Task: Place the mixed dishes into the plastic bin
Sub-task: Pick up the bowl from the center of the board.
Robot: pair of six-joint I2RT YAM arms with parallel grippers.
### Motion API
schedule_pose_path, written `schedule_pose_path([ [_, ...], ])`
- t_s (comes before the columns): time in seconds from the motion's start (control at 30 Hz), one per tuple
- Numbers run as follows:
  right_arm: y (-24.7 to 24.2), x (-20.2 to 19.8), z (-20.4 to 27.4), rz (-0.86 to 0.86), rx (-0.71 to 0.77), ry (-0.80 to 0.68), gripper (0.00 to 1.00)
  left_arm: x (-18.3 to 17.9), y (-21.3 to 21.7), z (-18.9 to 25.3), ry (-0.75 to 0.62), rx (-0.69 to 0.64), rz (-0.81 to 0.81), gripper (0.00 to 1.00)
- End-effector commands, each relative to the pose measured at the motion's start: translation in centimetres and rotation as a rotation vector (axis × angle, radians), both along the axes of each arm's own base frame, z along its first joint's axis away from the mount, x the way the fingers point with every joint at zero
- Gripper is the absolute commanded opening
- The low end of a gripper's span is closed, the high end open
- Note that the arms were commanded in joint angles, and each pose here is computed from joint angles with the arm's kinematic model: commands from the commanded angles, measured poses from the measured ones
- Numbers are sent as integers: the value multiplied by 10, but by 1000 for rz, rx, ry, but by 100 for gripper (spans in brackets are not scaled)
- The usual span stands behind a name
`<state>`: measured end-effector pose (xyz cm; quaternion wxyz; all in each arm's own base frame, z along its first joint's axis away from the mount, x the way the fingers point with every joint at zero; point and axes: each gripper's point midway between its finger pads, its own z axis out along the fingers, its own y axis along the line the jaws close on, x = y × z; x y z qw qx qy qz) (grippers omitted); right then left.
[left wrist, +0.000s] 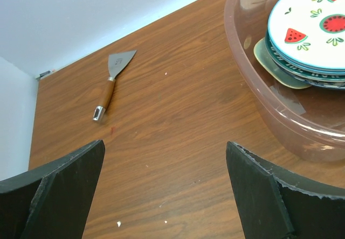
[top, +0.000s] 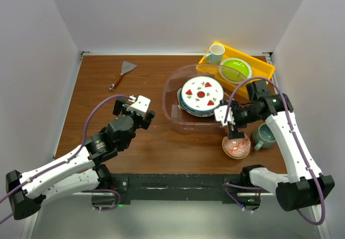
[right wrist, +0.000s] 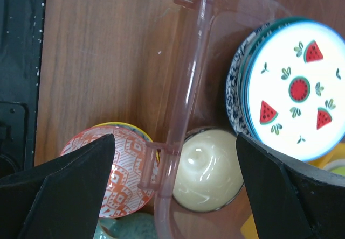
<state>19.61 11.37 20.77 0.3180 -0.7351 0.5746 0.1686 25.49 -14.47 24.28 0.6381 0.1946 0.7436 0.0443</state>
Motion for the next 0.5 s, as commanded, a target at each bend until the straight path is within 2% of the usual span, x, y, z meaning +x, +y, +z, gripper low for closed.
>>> schedule_pose_path([
  [0.0,13,-34,-13,153,7,88,96,4,3,4,-25,-4,19,100],
  [0.13,19,-44,-31,239,-52,138,89,5,3,2,-23,3,25,100],
  [0.23,20,-54,-41,326,-103,131,74,5,4,1,-22,9,30,100],
  [0.3,23,-59,-44,376,-127,117,70,6,4,-1,-19,14,33,100],
  [0.33,22,-60,-45,388,-145,112,64,7,5,-1,-18,17,35,100],
  [0.47,9,-61,-59,439,-252,98,56,8,4,-5,-11,29,37,100],
])
